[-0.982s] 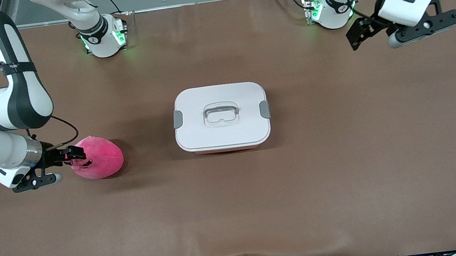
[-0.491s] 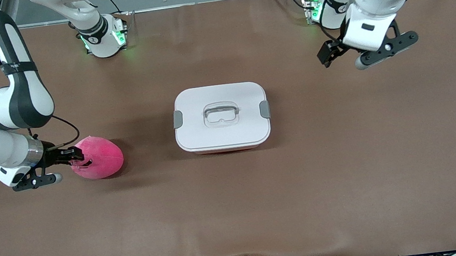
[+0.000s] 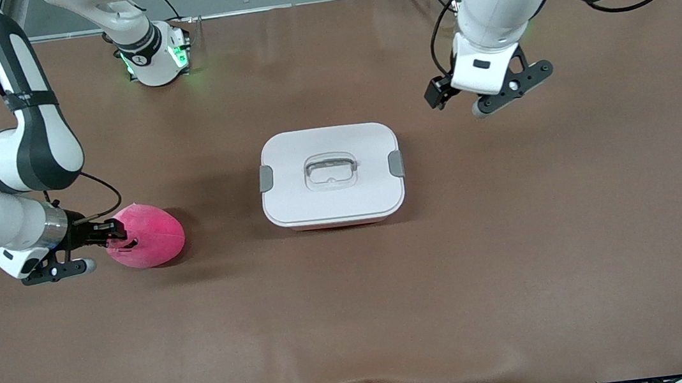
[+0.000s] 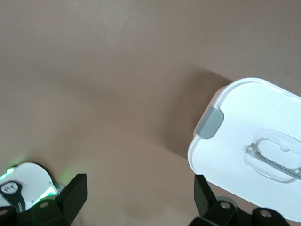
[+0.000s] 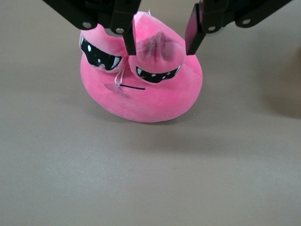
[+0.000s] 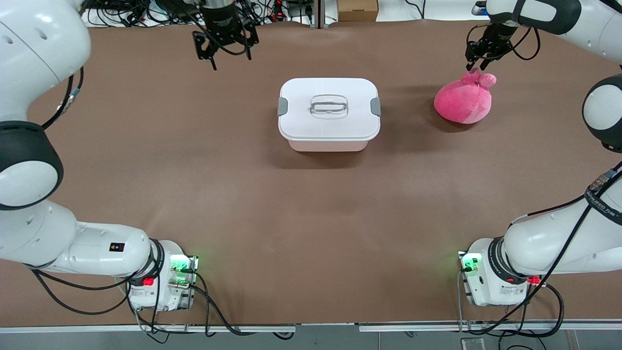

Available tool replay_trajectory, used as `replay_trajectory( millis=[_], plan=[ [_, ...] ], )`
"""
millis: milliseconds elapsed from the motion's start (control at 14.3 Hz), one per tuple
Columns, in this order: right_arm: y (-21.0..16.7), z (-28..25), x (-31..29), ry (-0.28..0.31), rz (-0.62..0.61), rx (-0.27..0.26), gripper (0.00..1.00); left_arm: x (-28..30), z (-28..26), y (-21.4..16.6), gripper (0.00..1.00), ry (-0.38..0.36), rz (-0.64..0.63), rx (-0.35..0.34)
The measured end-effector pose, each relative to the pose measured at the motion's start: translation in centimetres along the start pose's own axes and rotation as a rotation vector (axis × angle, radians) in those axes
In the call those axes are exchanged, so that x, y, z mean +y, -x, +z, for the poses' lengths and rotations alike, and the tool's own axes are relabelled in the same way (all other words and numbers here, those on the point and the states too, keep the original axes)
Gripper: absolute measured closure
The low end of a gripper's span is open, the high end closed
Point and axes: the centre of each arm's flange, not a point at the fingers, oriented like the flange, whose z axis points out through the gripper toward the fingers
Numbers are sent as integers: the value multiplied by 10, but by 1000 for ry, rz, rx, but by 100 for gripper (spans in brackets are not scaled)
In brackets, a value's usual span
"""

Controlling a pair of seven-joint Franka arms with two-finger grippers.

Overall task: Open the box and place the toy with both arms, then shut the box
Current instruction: 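Lower the left gripper onto the white lid handle and grasp it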

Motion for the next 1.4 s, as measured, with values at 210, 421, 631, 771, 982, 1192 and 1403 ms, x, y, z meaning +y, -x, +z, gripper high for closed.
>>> replay_trajectory(
  millis=[210,421,631,771,982,1192,1403],
  plan=[
    [0,0,-3,1,-4,-1,54,32,24,23,0,-18,-94,6],
    [0,1,-3,1,-5,-2,58,65,52,44,0,-17,-196,26],
    [0,2,-3,1,-4,-4,65,89,72,54,0,20,-309,16],
    [1,3,-2,1,-3,-4,68,102,84,62,0,32,-395,35],
    [0,3,-2,2,-2,2,68,123,104,84,0,48,-533,84],
    [0,5,-1,2,-1,1,71,142,125,100,0,85,-683,104],
    [0,5,-1,2,-2,3,84,157,142,106,2,132,-820,127]
  ],
)
